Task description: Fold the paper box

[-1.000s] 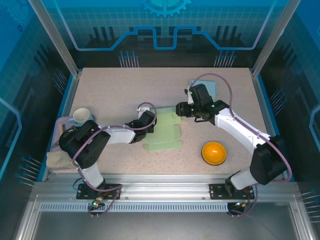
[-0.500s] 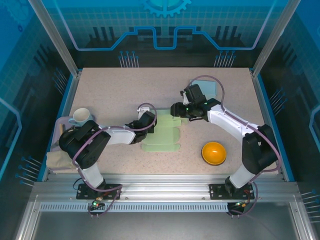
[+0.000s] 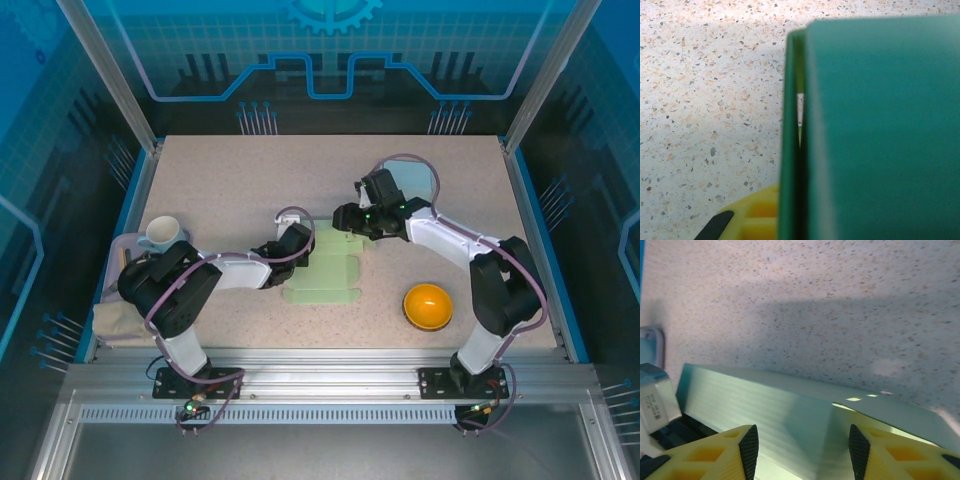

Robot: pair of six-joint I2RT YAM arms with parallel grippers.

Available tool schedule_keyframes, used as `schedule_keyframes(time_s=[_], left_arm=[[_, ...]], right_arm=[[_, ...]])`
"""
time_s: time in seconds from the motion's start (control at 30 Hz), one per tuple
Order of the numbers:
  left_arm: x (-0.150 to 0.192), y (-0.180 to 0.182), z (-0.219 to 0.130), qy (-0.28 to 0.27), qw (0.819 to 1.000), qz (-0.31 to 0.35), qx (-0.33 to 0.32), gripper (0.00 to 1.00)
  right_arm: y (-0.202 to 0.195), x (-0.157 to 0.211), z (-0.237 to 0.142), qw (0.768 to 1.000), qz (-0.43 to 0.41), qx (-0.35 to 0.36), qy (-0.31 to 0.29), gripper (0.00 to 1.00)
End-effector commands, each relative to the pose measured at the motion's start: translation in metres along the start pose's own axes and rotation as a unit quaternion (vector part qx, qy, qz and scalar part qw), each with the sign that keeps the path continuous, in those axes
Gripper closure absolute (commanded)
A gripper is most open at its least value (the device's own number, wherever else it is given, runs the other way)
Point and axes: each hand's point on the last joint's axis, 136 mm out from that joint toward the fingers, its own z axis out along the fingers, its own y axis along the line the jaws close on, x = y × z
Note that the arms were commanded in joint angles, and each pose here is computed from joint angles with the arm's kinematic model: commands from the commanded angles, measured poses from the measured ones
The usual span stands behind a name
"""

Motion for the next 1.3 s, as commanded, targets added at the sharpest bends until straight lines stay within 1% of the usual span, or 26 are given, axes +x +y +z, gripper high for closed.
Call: schedule_keyframes(time_s=[0.0,0.2,0.3,0.43,0.57,0.7,0.77,0.87,0.93,1.03,1.13,1.27], left_arm=[[-0.006,-0.003,-0.001,-0.014,1.0,-0.005,0.0,0.94],[-0.005,-0.005,0.0,-0.012,1.0,0.0,0.0,0.94],[-0.004,-0.006,0.0,-0.011,1.0,0.0,-0.001,0.95],[-0.005,-0.004,0.001,-0.01,1.0,-0.002,-0.006,0.94],[-0.005,-0.002,0.001,-0.01,1.0,-0.004,-0.012,0.94],[-0.005,-0.001,0.0,-0.01,1.0,-0.004,-0.013,0.94],[-0.004,-0.001,0.001,-0.009,1.0,-0.005,-0.014,0.94],[-0.005,-0.001,0.001,-0.009,1.0,-0.006,-0.014,0.94],[-0.004,-0.001,0.001,-0.008,1.0,-0.006,-0.015,0.94],[-0.004,-0.002,0.001,-0.007,1.0,-0.005,-0.015,0.94],[-0.004,-0.001,0.001,-0.007,1.0,-0.004,-0.016,0.94],[-0.004,-0.001,0.001,-0.007,1.0,-0.005,-0.016,0.94]], right_arm=[[0.023,0.0,0.0,0.997,0.023,-0.068,-0.007,0.47],[0.039,-0.002,-0.004,0.992,0.05,-0.117,-0.009,0.48],[0.039,-0.003,-0.006,0.99,0.062,-0.122,-0.02,0.48],[0.023,0.001,-0.012,0.995,0.052,-0.082,-0.03,0.48],[0.002,0.01,-0.025,0.999,0.015,-0.026,-0.035,0.48],[-0.014,0.022,-0.04,0.999,-0.027,0.013,-0.04,0.47],[-0.024,0.031,-0.042,0.998,-0.04,0.029,-0.034,0.49],[-0.031,0.043,-0.035,0.998,-0.048,0.03,-0.024,0.59],[-0.031,0.044,-0.029,0.998,-0.05,0.022,-0.031,0.63],[-0.04,0.049,-0.014,0.998,-0.05,0.028,-0.034,0.63],[-0.053,0.043,-0.003,0.997,-0.042,0.051,-0.048,0.63],[-0.076,0.035,0.013,0.995,-0.029,0.074,-0.06,0.58]])
